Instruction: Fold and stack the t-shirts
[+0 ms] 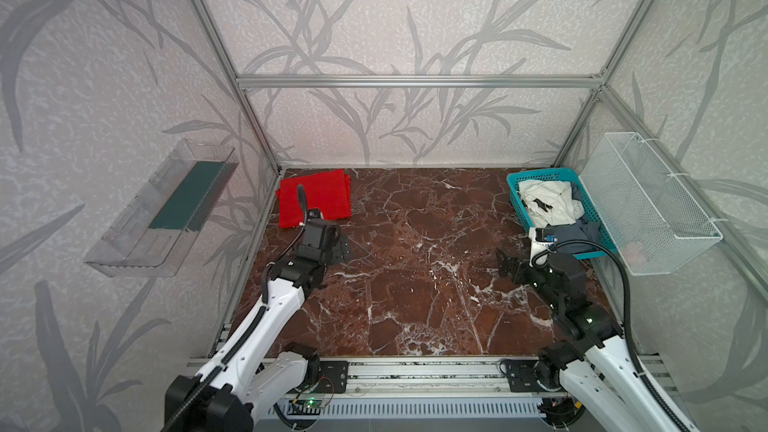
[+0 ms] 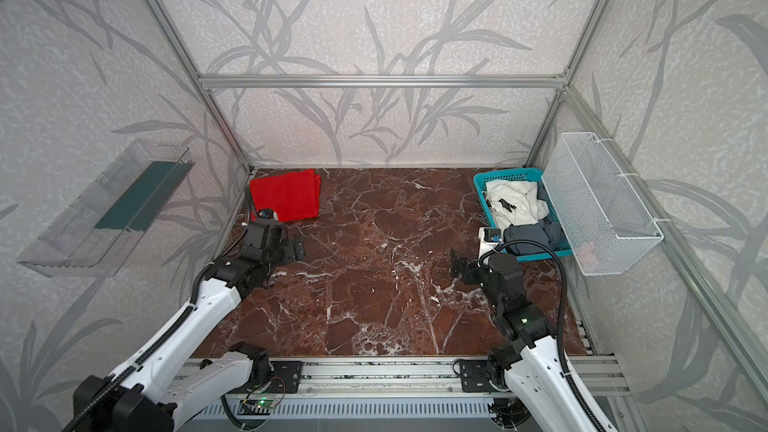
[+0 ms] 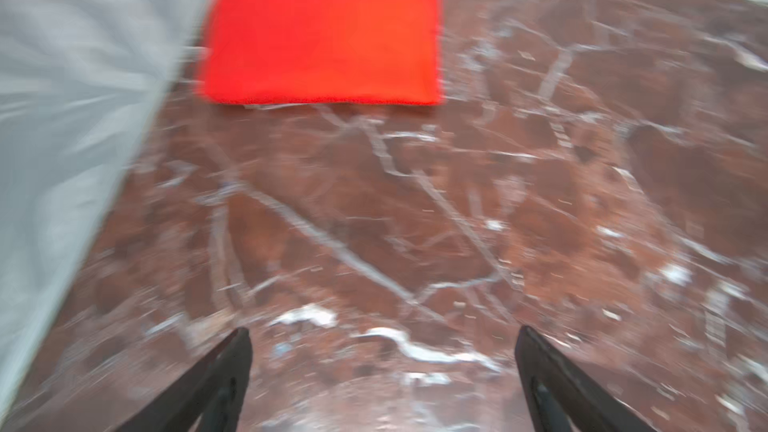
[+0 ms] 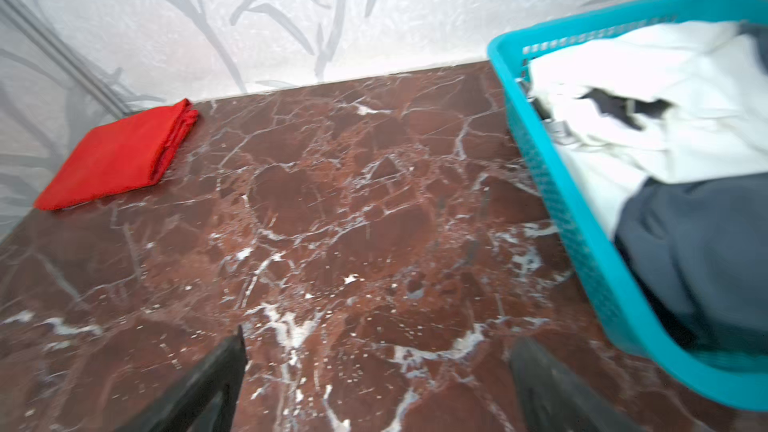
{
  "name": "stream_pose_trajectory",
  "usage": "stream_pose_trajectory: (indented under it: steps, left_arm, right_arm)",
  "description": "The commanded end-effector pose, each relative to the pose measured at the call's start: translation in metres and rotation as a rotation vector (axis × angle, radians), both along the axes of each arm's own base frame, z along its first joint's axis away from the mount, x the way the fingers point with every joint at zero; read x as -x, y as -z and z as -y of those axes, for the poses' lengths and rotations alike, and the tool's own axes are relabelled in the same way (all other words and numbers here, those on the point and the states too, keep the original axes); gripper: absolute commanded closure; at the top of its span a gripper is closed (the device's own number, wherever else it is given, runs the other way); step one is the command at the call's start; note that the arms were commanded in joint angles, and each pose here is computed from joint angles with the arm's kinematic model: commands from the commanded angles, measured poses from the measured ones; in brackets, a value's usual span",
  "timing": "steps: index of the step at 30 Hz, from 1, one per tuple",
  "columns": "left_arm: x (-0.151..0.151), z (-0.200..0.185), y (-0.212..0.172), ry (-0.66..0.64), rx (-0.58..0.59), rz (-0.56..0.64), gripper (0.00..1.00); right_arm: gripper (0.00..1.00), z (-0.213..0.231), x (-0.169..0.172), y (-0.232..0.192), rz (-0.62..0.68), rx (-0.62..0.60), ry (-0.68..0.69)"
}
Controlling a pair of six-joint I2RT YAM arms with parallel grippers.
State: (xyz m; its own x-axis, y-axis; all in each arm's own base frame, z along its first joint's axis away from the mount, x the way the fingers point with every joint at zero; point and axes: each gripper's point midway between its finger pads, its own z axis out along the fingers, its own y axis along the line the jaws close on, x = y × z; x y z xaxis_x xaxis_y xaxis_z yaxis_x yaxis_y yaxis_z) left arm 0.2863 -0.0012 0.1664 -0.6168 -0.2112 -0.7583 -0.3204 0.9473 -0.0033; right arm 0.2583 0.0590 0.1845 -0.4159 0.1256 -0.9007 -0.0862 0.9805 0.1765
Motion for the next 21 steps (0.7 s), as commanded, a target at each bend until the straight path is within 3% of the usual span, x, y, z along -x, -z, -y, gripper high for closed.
stream_pose_trajectory:
  steps: [1, 6, 13, 17, 21]
  left_arm:
    - [0.012, -0.053, -0.012, -0.27, -0.183, 0.136, 0.02]
    - [0.002, -0.06, 0.005, -0.295, -0.275, 0.15, 0.01]
    - [-0.033, -0.06, 0.028, -0.274, -0.336, 0.323, 0.01]
    - [-0.067, -0.055, 0.033, -0.16, -0.331, 0.332, 0.01]
    - [-0.095, -0.06, 0.053, -0.093, -0.252, 0.378, 0.01]
  right_arm:
    - [0.01, 0.036, 0.0, 0.016, 0.046, 0.181, 0.141]
    - [0.01, 0.044, -0.004, 0.056, 0.069, 0.193, 0.181]
    - [0.01, 0.044, -0.036, 0.05, 0.156, 0.242, 0.187]
    - [0.01, 0.047, -0.063, 0.054, 0.153, 0.252, 0.196]
    - [0.01, 0.041, -0.084, 0.047, 0.245, 0.284, 0.171]
